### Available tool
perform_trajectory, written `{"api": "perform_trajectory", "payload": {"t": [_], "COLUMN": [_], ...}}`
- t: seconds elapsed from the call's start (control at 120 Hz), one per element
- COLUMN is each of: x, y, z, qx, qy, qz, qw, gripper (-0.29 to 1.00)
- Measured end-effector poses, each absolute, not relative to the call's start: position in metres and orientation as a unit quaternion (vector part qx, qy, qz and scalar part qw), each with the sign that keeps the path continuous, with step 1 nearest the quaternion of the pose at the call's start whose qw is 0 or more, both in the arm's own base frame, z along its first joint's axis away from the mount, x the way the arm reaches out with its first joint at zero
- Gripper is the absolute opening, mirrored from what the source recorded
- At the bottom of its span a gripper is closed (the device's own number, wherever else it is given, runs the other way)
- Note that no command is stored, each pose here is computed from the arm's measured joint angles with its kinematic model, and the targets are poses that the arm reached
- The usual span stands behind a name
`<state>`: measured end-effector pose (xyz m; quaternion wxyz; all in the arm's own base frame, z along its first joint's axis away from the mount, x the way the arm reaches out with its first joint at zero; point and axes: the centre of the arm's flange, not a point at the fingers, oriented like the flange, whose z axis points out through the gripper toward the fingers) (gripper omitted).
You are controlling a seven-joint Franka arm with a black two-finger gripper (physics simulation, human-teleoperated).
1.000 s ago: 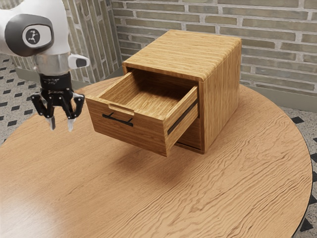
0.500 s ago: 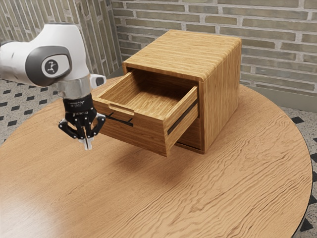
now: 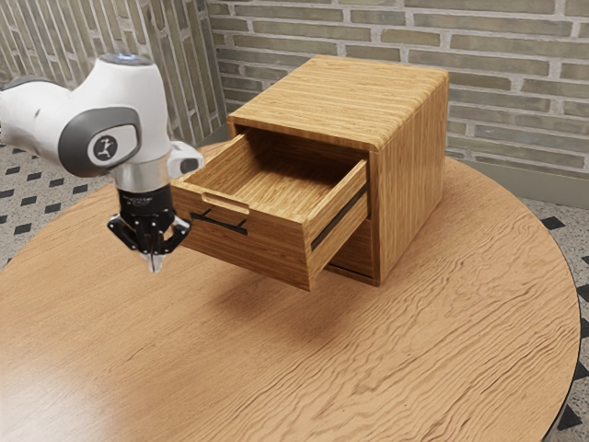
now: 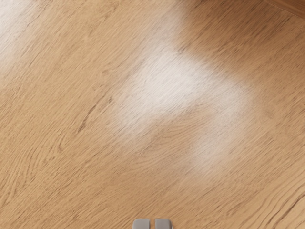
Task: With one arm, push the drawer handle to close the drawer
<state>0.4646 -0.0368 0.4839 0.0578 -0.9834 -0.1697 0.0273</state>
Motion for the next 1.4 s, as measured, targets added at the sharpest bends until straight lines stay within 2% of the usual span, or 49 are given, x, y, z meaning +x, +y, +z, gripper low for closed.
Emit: {"api": "perform_trajectory", "payload": {"t": [0.167,0.35,0.508,0.85,1.4], "x": [0.478,0.457,0.460,0.494,0.547], "y": [-0.044,-0.078,-0.083,-0.082,-0.094], "z": [0.483,0.493,0.503,0.491,0.502], "qx": [-0.996,-0.994,-0.989,-0.980,-0.968], "qy": [-0.062,0.044,0.087,0.137,0.190], "qz": [-0.014,-0.076,-0.109,-0.128,-0.151], "qw": [0.059,0.059,0.058,0.057,0.061], "gripper": [-0.08,-0.08,-0.08,-0.08,-0.08]}}
